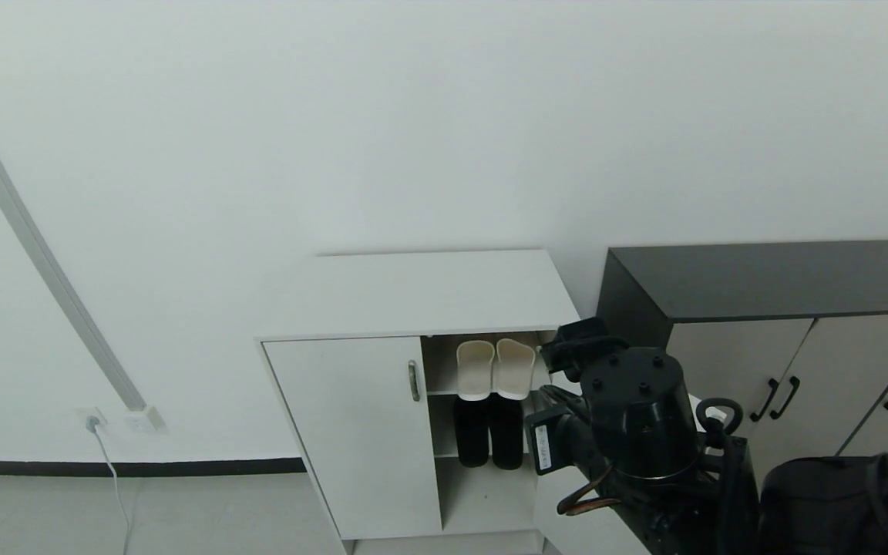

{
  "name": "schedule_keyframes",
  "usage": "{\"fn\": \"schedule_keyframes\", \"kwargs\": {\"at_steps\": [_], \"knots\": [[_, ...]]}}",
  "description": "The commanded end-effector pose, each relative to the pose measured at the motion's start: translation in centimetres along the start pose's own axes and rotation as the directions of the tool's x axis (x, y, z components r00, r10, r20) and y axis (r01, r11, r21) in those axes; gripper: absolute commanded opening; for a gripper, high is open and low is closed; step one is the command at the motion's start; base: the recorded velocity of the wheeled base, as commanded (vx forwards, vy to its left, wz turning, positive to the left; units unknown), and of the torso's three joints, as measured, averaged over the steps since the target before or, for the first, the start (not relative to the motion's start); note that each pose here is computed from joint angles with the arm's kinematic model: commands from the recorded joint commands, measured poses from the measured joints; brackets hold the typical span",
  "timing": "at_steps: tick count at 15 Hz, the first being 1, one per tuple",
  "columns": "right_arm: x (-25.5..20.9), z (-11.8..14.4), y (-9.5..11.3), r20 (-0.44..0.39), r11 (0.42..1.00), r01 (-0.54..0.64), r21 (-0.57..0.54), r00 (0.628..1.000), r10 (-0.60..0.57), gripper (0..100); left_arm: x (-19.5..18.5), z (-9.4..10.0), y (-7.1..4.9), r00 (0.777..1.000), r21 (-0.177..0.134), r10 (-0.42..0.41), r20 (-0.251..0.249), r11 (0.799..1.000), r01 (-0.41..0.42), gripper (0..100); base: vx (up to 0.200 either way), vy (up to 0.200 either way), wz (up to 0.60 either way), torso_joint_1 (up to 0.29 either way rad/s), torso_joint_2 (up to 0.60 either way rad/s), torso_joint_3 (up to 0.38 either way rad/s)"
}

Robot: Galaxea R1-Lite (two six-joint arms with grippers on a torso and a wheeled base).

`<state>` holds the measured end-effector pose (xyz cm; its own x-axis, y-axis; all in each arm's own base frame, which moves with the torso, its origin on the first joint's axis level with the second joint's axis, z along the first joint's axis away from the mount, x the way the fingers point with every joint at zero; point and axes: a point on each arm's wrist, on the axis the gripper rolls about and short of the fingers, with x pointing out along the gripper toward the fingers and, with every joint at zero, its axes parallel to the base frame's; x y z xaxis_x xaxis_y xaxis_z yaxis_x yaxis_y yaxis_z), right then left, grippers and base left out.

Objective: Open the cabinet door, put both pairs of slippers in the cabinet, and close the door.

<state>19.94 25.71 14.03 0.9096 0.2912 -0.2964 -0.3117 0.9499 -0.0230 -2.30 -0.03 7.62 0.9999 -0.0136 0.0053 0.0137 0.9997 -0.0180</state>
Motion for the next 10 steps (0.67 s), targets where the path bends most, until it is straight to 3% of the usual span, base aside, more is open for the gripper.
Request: {"fn": "schedule_keyframes", "kwargs": {"at_steps": [1,4,10], "knots": [[0.07,-0.07,0.05,-0.002,1.0,0.0,-0.001,1.0,0.0,0,0.01,0.0,0.0,1.0,0.0,0.0,-0.001,1.0,0.0,0,0.0,0.0,0.0,0.0,0.0,0.0],[0.06,-0.13,0.03,-0.004,1.0,0.0,-0.003,1.0,0.0,0,0.01,0.0,0.0,1.0,0.0,0.0,-0.001,1.0,0.0,0,0.0,0.0,0.0,0.0,0.0,0.0],[0.2,-0.28,-0.02,-0.009,1.0,0.004,-0.006,1.0,-0.004,0,0.01,0.0,0.0,1.0,0.0,0.0,-0.001,1.0,0.0,0,0.0,0.0,-0.6,0.005,0.0,0.002]]}}
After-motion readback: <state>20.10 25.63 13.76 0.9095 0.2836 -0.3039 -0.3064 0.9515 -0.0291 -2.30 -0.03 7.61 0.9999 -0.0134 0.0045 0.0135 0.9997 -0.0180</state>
